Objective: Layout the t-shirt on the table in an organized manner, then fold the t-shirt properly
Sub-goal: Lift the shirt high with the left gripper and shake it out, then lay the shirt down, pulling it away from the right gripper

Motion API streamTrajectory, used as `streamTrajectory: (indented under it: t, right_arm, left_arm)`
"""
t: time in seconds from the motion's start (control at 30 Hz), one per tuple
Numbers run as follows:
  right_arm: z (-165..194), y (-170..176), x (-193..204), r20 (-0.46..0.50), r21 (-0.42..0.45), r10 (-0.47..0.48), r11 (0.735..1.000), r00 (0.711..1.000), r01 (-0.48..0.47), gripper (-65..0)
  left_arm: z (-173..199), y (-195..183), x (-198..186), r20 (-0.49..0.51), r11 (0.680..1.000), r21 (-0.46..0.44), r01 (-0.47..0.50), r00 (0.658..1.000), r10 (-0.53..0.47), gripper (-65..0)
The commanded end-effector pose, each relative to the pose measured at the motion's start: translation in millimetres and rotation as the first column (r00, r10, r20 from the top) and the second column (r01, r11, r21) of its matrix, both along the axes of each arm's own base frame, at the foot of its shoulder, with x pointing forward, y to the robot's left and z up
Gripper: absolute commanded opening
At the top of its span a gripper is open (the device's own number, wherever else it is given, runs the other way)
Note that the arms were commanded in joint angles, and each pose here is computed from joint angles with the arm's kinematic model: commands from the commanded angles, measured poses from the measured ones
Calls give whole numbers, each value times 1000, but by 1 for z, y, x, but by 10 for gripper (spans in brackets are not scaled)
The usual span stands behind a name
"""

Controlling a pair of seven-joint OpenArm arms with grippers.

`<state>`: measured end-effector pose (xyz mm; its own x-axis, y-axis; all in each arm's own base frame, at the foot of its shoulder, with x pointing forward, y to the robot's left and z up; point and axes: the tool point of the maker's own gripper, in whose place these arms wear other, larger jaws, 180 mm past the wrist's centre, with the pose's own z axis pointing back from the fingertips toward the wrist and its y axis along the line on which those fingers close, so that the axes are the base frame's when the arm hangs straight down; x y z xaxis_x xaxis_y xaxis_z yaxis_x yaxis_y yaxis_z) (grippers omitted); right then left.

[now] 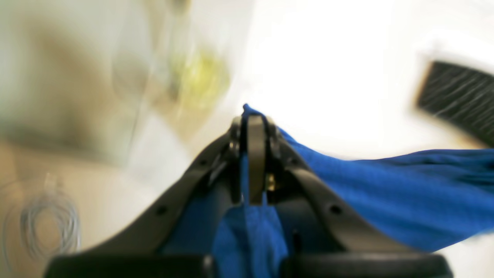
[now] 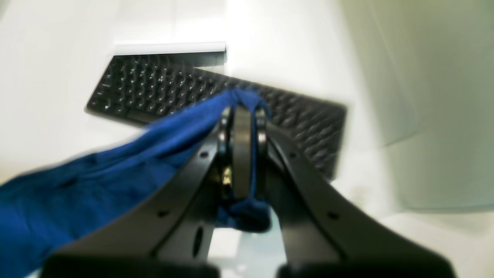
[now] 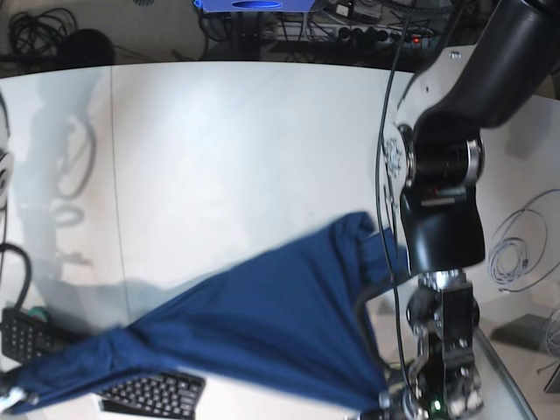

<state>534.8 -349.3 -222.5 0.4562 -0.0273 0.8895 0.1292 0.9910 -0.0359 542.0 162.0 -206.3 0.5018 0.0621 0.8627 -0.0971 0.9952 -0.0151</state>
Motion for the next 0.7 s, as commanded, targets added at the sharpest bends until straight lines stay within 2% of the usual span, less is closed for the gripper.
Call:
streamTrajectory:
  t: [0.0, 0.13, 0.2, 0.27, 0.33, 0.43, 0.57, 0.67]
  right_arm:
    - [52, -20, 7, 102, -33, -29, 999, 994, 33, -644]
    - [95, -52, -10, 136, -92, -77, 992, 988, 90, -644]
    - [75, -65, -33, 85, -91, -115, 988, 990, 123, -644]
    - [57, -68, -53, 57, -93, -137, 985, 989, 142, -644]
    - [14, -63, -80, -18, -98, -143, 985, 990, 141, -644]
    - [-61, -40, -113, -123, -46, -119, 992, 985, 114, -644]
    - [-154, -3, -153, -245, 42, -82, 995, 966, 95, -644]
    - [-206, 0, -180, -314, 86, -88, 989, 945, 121, -644]
  left_arm:
    - [36, 7, 7, 91, 1000, 13, -19, 996, 18, -650]
    - [50, 31, -13, 171, 994, -59, -93, 980, 102, -650]
    - [37, 38, -33, 177, 990, -75, -123, 975, 134, -650]
    - [14, 38, -56, 157, 991, -48, -126, 979, 132, -650]
    - [-23, 26, -83, 97, 996, -2, -93, 991, 93, -650]
    - [-87, 15, -129, -22, 998, 30, -59, 998, 59, -650]
    - [-160, 18, -181, -129, 997, 61, -49, 990, 57, -650]
    - [-206, 22, -216, -214, 996, 77, -37, 975, 53, -650]
